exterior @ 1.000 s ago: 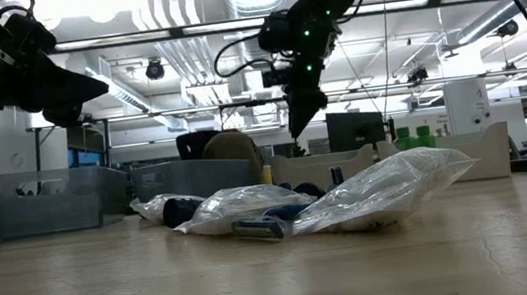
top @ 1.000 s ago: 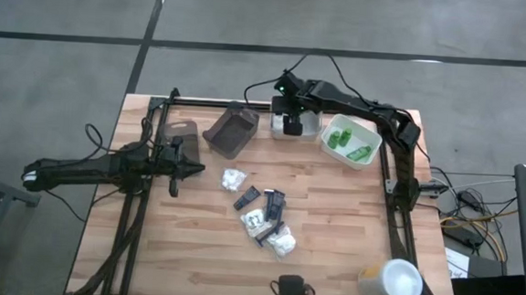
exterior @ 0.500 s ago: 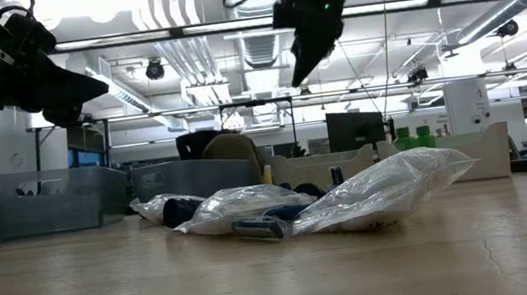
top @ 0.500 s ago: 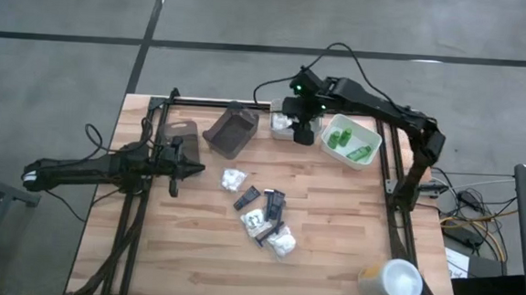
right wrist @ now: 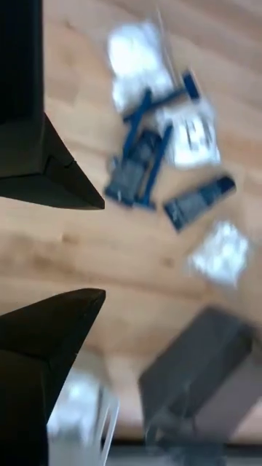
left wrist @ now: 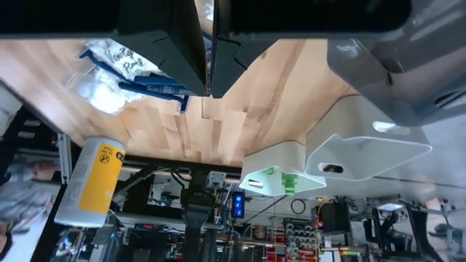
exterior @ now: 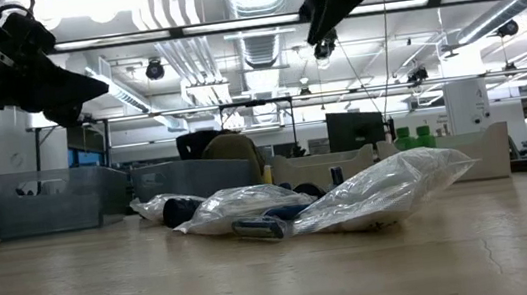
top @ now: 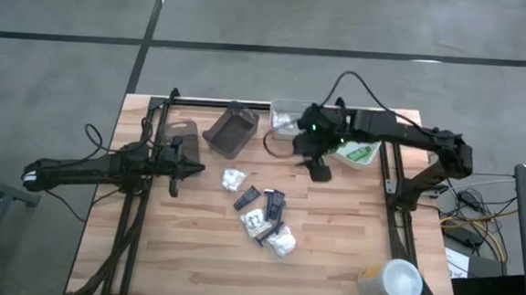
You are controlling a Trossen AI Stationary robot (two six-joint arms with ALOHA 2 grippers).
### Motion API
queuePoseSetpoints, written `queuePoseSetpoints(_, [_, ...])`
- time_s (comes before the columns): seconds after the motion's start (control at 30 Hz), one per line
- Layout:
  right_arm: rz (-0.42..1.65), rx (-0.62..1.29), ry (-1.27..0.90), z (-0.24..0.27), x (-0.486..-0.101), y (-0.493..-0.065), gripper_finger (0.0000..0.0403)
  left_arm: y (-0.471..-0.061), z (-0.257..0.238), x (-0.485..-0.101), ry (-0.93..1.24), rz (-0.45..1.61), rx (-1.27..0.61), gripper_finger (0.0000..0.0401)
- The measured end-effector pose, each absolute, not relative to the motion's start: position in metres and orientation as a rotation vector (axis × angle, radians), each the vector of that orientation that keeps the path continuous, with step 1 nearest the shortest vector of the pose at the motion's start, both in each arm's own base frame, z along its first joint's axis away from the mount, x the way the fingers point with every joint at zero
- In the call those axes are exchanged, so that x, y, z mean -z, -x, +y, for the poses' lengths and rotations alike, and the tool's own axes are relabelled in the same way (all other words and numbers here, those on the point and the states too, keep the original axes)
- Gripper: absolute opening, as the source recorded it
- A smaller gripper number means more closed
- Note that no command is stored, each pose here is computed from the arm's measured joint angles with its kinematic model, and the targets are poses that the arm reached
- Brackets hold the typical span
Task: Pick & Place Travel size toiletries
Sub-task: Put the bottom cotton pack into the gray bin
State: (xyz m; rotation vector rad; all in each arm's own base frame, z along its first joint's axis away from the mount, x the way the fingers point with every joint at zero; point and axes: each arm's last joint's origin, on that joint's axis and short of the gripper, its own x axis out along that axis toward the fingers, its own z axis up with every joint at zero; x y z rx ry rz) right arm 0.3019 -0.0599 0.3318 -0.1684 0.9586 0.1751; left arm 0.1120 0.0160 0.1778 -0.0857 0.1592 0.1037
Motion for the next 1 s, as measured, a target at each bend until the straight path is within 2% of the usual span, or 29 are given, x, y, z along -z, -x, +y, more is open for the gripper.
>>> queuePoseSetpoints(0.3, [1.011,-0.387,0.260,0.007,-0.310,-0.291,0.0215,-0.112,0.016,-0.180,-0.003,0.141,-0.097,0.0023])
queuePoseSetpoints(0.53, [0.953,-0.520,0.340,0.053,-0.297,-0.292,0.0249,-0.112,0.016,-0.179,-0.004,0.153,-0.096,0.0023])
queuePoseSetpoints(1.0, [0.882,-0.588,0.360,0.090,-0.287,-0.295,0.0300,-0.112,0.016,-0.179,-0.002,0.152,-0.096,0.0023])
